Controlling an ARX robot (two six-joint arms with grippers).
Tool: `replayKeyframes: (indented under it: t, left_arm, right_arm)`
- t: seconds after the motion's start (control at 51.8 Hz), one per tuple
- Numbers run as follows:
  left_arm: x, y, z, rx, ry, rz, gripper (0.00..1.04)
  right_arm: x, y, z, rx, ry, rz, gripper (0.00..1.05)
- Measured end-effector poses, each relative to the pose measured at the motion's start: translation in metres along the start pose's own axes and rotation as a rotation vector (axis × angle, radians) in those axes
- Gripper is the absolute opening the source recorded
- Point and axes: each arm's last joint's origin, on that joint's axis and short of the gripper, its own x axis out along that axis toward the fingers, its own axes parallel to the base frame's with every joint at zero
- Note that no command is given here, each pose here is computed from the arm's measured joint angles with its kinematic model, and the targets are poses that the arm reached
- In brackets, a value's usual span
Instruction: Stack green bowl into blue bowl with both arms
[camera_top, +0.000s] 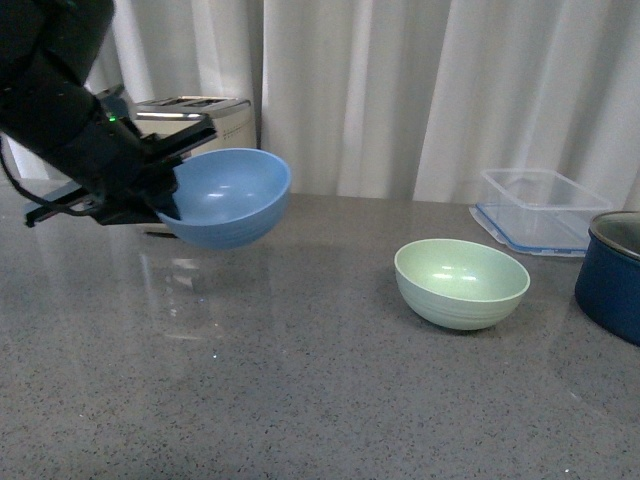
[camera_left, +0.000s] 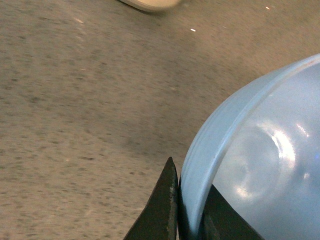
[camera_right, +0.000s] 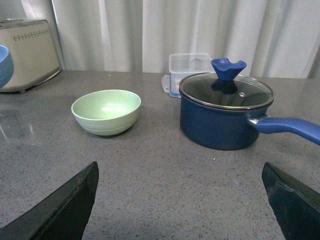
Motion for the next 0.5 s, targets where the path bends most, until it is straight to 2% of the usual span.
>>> replayKeyframes:
  t: [0.154, 0.502]
  left_arm:
    - [0.015, -0.036, -0.017, 0.048, 0.04, -0.029, 0.04]
    - [0.049, -0.05, -0.048, 0.076, 0.136, -0.004, 0.04]
  right_arm:
    - [0.0, 0.0, 0.0, 0.0, 0.0, 0.0, 0.95]
    - [0.0, 0.0, 0.0, 0.0, 0.0, 0.0, 0.95]
